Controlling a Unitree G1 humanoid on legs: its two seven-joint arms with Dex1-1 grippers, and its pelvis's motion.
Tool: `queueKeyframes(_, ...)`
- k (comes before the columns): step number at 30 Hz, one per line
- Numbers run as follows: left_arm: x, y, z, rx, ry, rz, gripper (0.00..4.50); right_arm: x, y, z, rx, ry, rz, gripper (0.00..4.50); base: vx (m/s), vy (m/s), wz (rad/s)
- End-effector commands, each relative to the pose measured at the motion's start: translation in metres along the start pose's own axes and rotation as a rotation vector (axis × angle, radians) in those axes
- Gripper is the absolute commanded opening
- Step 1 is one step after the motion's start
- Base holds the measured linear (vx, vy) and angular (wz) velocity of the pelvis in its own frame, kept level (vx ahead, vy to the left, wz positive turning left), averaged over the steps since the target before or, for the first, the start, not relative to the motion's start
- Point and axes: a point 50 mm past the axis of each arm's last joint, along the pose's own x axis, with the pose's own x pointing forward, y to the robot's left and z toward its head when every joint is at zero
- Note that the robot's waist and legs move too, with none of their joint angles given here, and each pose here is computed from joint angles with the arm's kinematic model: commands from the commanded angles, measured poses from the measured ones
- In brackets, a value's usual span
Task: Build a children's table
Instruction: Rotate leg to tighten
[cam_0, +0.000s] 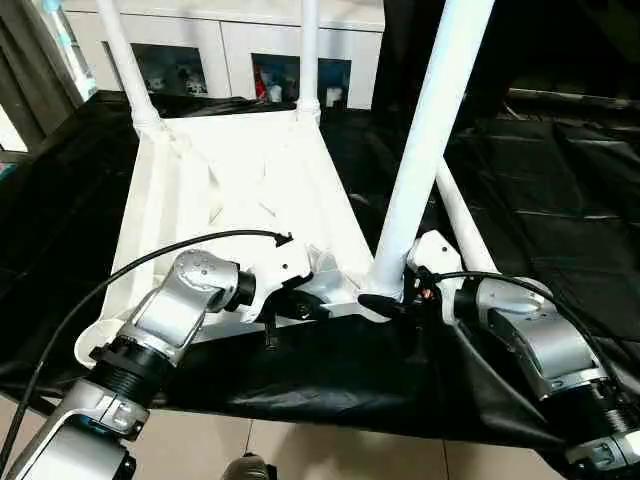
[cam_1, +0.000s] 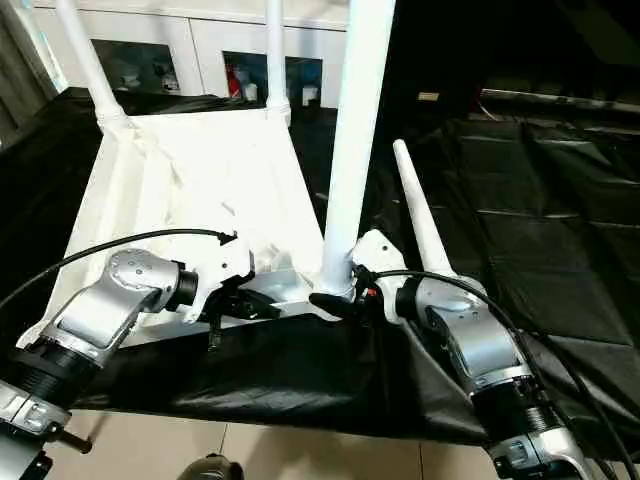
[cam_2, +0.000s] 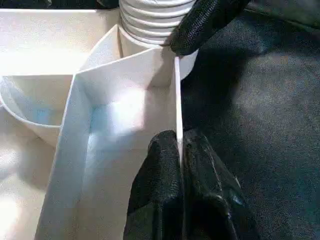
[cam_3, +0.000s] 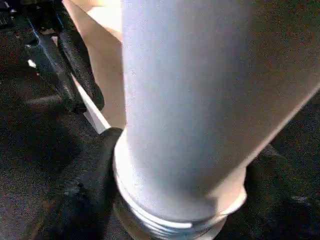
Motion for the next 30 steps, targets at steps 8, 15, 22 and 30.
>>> queueKeyframes(8, 0.004, -0.007, 0.013, 0.060, -0.035, -0.074, 0.00, -0.001, -0.005, -0.001, 0.013, -0.012, -0.037, 2.77, 0.000, 0.000, 0.00)
queueKeyframes(15, 0.011, 0.010, 0.013, -0.030, -0.043, 0.120, 0.00, 0.011, -0.016, -0.009, 0.207, -0.087, -0.267, 2.76, 0.000, 0.000, 0.00)
queueKeyframes(22, 0.050, 0.027, 0.023, -0.210, -0.059, 0.430, 0.00, 0.057, -0.014, -0.030, 0.497, 0.002, -0.692, 2.76, 0.000, 0.000, 0.00)
queueKeyframes(30, 0.071, 0.018, 0.036, -0.204, -0.070, 0.413, 0.00, 0.077, -0.008, -0.017, 0.519, -0.031, -0.660, 2.76, 0.000, 0.000, 0.00)
